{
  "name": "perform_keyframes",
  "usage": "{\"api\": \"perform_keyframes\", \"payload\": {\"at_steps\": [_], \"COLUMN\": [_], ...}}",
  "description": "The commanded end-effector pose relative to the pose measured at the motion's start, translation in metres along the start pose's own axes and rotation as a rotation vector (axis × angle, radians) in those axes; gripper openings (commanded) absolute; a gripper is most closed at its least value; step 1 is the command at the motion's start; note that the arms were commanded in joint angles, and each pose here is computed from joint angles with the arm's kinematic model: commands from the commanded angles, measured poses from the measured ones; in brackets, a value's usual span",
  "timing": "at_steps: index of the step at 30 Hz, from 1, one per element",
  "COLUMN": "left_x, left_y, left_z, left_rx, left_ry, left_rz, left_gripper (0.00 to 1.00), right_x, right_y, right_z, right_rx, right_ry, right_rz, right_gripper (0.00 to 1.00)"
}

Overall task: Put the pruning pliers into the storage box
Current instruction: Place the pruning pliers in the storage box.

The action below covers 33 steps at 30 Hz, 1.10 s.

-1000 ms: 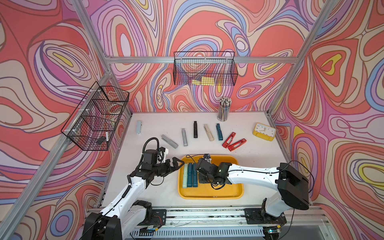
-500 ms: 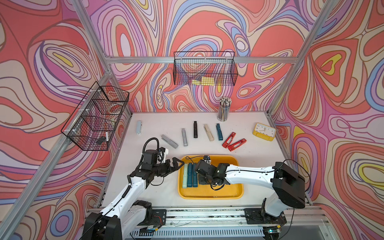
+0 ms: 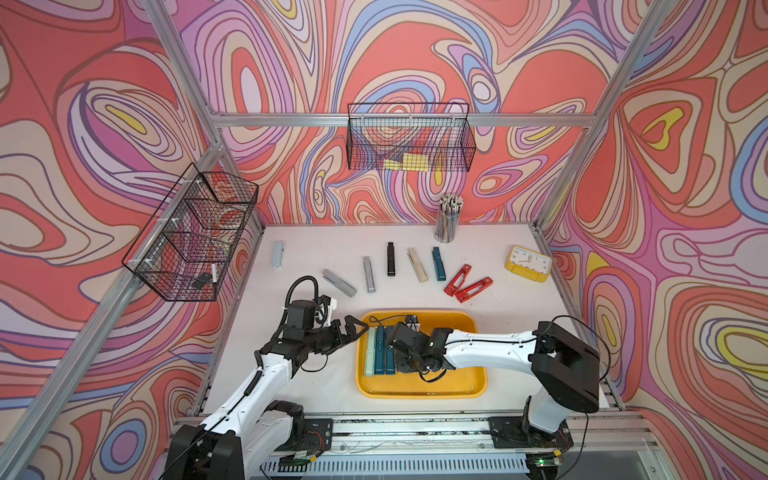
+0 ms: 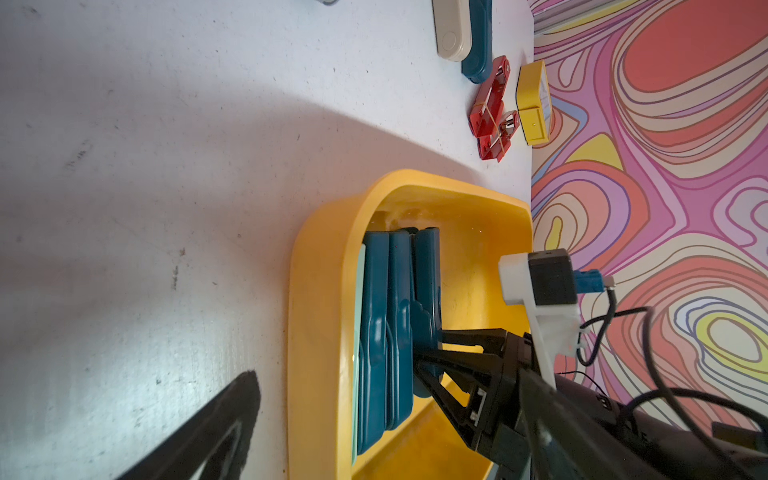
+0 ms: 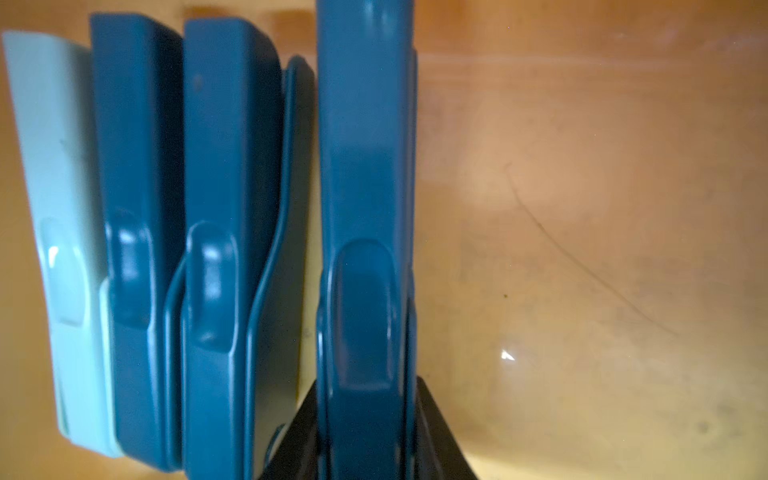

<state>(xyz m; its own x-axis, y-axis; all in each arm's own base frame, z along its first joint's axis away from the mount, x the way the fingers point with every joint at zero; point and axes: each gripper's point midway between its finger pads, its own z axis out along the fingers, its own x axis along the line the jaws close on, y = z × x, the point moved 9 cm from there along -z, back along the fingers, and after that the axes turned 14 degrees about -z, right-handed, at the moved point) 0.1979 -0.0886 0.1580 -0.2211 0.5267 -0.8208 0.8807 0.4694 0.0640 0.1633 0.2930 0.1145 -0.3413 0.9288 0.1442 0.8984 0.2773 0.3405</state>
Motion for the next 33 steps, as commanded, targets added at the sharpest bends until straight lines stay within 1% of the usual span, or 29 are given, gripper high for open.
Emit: {"api": "perform_keyframes", "payload": {"at_steps": [1,4,10,17,24,29,33], "left_x": [0.002,0.002,0.002,0.002,0.002,0.002,0.002], "left_y": [-0.003,-0.003,-0.003,-0.003,-0.003,-0.003,-0.003], "left_z": [0.001,0.001,0.000,0.000,0.000,0.000,0.000], "left_rx": [0.003,0.004,0.004,0.001,0.002,0.002,-0.001], "left_ry": [0.005,0.004,0.004,0.005,0.002,0.002,0.006], "left_rz": [0.018,0.018,0.019,0.020,0.022,0.021,0.021], "left_gripper": [0.99,0.99,0.99,0.99,0.99,0.99,0.99], "right_x": [0.005,0.006,0.007,0.007,0.006,0.006,0.004], "right_y": [0.003,0.003,0.005,0.008,0.010,0.015,0.018], "right_z": [0.002,0.002,0.001,-0.005,-0.016,-0.037,-0.051], "right_rx": [-0.010,-0.009,-0.011,-0.026,-0.046,-0.085,-0.109], "right_ry": [0.009,0.004,0.006,0.005,0.002,-0.008,-0.021], "right_rz": [-0.008,-0.012,-0.016,-0.022,-0.020,-0.031,-0.027], "right_gripper": [0.27,0.29,0.42,0.50,0.51,0.52,0.49]}}
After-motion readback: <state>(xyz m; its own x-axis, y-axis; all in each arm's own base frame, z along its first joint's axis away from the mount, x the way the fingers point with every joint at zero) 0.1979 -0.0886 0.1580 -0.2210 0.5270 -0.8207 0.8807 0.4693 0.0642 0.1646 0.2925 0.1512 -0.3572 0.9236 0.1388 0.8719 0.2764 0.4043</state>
